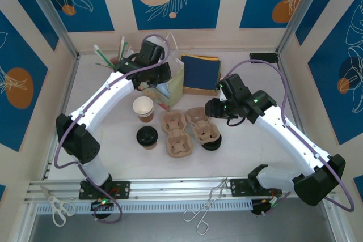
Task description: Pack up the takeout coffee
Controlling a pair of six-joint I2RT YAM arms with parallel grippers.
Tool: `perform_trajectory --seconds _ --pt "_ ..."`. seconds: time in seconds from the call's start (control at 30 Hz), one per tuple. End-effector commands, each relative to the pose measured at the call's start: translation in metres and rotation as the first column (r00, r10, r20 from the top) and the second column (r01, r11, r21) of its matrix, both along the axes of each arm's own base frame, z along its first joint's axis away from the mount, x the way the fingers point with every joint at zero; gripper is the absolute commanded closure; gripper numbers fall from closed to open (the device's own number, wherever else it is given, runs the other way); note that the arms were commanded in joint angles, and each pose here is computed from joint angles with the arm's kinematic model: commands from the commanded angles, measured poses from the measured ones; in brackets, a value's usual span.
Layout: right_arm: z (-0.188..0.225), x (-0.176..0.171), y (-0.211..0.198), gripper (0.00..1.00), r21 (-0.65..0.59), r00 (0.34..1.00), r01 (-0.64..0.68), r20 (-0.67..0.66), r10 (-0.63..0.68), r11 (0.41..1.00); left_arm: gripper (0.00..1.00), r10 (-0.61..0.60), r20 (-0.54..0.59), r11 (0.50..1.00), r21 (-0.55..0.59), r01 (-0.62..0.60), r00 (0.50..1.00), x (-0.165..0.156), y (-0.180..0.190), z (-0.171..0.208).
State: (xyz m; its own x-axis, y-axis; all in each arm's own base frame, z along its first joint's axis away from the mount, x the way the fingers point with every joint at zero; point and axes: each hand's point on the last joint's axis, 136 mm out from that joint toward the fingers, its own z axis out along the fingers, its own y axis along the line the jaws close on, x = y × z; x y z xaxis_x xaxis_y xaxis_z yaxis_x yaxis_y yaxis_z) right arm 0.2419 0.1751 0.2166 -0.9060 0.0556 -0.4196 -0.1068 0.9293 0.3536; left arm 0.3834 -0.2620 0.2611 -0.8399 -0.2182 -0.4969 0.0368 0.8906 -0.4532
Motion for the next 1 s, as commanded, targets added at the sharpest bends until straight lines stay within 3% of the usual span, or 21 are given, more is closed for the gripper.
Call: perform_trajectory --seconds 0.0,0.07,0.4,0.5,0.7,0.97 --pt "-0.001 -0.004 0.0 0.58 0.015 1.0 -0.019 0.0 0.019 1.0 0.93 -0.012 -0.016 1.0 -0.002 0.012 1.0 -0.01 0.001 0.001" --pt "-0.006 -0.005 0.0 0.58 0.017 1.0 -0.02 -0.01 0.02 1.0 0.92 -0.013 -0.017 1.0 -0.002 0.013 1.0 -0.01 0.001 0.0" --pt "-0.056 -0.004 0.018 0.53 -0.057 0.983 -0.104 -0.154 0.094 0.993 0.65 -0.017 0.004 1.0 0.015 0.017 1.0 -0.013 0.007 0.005" --pt "-0.072 0.0 0.023 0.52 -0.095 0.975 -0.119 -0.197 0.098 0.988 0.64 -0.023 0.013 1.0 0.013 0.023 1.0 -0.016 0.01 0.007" --pt "-0.097 0.007 0.028 0.49 -0.153 0.957 -0.144 -0.272 0.099 0.978 0.34 -0.041 0.055 0.999 0.006 0.041 0.998 -0.025 0.016 0.022" --pt "-0.118 0.015 0.031 0.46 -0.206 0.941 -0.17 -0.325 0.097 0.964 0.26 -0.054 0.108 0.998 -0.02 0.057 0.993 -0.038 0.023 0.039"
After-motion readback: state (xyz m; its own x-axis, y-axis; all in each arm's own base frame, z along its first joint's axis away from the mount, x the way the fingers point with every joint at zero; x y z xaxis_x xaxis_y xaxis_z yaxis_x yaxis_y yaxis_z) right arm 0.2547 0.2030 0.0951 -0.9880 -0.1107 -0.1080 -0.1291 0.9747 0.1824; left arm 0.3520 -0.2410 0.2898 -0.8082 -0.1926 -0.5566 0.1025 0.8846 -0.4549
